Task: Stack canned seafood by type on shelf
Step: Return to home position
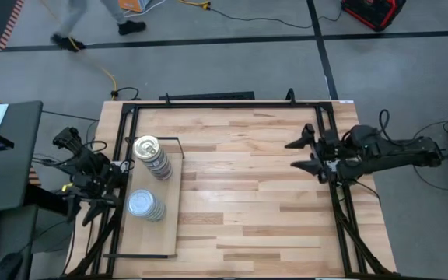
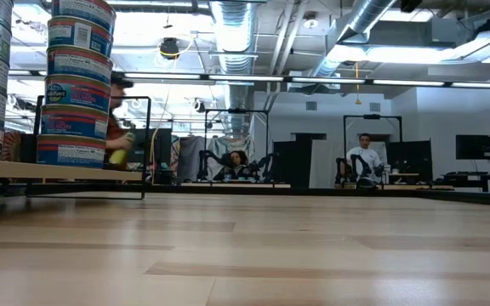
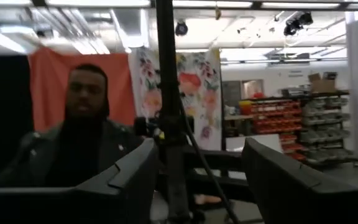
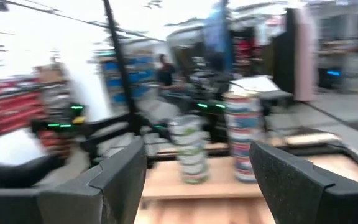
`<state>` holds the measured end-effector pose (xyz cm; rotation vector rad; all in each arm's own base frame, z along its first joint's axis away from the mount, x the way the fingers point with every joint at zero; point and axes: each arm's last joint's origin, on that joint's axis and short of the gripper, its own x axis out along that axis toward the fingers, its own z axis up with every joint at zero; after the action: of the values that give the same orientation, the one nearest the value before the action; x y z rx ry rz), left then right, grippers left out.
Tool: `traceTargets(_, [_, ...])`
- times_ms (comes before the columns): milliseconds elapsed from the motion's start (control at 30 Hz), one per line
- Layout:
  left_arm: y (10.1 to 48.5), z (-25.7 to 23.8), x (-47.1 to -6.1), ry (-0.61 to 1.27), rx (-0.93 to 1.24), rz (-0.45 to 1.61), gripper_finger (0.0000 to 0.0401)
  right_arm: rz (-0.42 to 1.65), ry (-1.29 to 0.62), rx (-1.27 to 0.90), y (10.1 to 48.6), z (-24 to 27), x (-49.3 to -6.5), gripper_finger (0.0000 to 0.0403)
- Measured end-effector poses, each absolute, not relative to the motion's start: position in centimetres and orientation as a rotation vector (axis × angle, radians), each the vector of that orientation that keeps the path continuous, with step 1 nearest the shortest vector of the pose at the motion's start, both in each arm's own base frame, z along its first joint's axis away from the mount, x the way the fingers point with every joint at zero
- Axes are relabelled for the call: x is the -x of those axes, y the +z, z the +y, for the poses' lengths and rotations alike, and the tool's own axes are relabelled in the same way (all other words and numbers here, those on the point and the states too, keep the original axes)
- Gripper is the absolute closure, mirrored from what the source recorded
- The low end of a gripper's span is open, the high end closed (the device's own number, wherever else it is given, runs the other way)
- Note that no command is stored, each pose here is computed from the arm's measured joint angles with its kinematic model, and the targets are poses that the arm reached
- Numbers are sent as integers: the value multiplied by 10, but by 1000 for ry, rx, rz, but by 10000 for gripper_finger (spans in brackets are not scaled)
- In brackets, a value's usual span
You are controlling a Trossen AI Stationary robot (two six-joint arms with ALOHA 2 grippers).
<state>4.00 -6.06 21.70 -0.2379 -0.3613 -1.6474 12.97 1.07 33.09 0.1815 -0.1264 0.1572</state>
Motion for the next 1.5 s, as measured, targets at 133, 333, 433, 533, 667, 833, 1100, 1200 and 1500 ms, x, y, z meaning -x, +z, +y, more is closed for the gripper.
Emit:
traceTargets(133, [213,-62,-42,-1659,266,-268,180,-143,323,-188,335,15,-118,92])
traceTargets(333, [208,-64,-45,-1640,276,-206,180,-192,631,-110,340,21,-90,92])
traceTargets(433, [205,-65,-46,-1634,293,-155,180,-202,741,-44,339,23,-78,92])
traceTargets(533, [204,-66,-47,-1640,307,-119,180,-214,815,15,337,25,-69,92])
traceTargets(667, [201,-66,-46,-1668,308,-72,180,-216,847,55,334,26,-60,92])
traceTargets(833, [199,-67,-47,-1681,309,-40,180,-149,863,27,326,26,-54,92])
traceTargets(1100, [198,-67,-47,-1694,455,146,180,-53,870,-131,324,26,-53,92])
traceTargets(1200, [198,-67,-46,-1701,492,194,180,-57,869,-121,324,26,-53,92])
traceTargets(1500, [195,-66,-41,-1909,250,91,180,56,866,72,302,26,-54,92])
